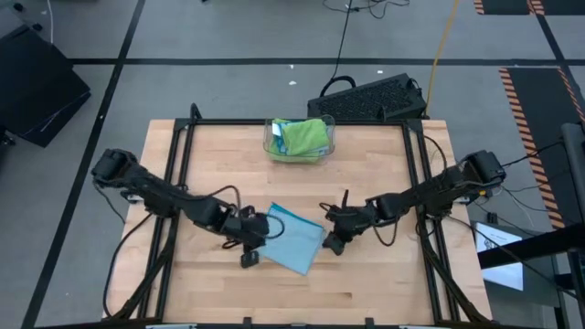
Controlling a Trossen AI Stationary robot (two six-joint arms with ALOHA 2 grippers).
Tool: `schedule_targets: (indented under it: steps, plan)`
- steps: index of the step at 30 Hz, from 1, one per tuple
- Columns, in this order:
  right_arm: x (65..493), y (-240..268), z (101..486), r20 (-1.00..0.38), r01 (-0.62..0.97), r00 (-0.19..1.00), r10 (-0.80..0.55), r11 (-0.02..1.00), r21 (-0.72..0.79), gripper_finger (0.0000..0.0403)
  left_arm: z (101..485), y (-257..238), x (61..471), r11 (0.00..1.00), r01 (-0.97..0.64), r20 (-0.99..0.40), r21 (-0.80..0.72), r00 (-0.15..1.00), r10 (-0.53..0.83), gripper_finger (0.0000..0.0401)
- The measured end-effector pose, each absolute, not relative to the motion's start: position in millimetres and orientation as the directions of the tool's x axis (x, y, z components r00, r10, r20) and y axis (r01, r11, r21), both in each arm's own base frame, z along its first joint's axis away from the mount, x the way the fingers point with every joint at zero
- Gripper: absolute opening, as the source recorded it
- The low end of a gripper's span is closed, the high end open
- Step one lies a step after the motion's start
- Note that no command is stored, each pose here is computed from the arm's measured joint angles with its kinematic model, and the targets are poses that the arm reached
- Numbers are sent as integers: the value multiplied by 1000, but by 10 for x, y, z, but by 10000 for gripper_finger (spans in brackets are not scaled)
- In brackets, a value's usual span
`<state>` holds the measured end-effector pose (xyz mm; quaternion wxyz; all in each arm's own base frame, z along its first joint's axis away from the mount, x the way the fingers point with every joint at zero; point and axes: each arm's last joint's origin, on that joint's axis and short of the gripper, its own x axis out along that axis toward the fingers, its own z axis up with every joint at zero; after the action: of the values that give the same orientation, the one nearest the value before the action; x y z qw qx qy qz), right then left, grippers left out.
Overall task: Fold microfiber towels
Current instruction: Fold the blue microfiber cloth
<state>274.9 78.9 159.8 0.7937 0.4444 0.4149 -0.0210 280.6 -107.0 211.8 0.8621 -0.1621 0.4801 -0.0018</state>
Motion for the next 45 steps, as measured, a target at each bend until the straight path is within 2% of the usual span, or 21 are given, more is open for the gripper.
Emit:
schedule_targets:
  steps: [4,8,13,17,21,24,27,29,34,39,45]
  plan:
    - [2748,975,1691,-623,273,715,318,694,667,121,2176,-1274,2686,987,57,-815,-148,559,-154,78]
    - [2755,1195,1737,-584,142,762,279,808,572,150,2108,-1438,2569,977,214,-825,12,553,-111,151]
    - [2728,1410,1714,-535,69,807,249,861,505,193,1818,-1454,2436,952,290,-870,99,490,-59,235]
    - [2725,1492,1629,-535,110,817,214,854,509,231,1629,-1411,2363,947,304,-885,104,463,-52,265]
    - [2733,1477,1575,-553,219,816,167,796,564,258,1593,-1373,2372,974,219,-876,59,479,-55,267]
    - [2771,1387,1573,-556,305,823,118,733,608,264,1597,-1329,2409,998,54,-873,-44,483,-64,260]
    - [2819,1274,1598,-553,348,827,103,678,647,264,1601,-1294,2439,968,-160,-875,-194,475,-97,250]
    - [2852,1194,1631,-546,351,829,120,649,675,265,1602,-1277,2451,902,-313,-878,-295,461,-127,244]
    - [2909,974,1712,-542,334,820,181,619,711,265,1615,-1299,2471,645,-604,-867,-468,455,-203,239]
    - [2963,745,1725,-545,296,784,296,595,748,265,1642,-1333,2501,373,-753,-840,-542,490,-232,239]
    - [3009,447,1736,-510,293,732,452,468,834,265,1646,-1348,2497,20,-858,-837,-513,495,-233,239]
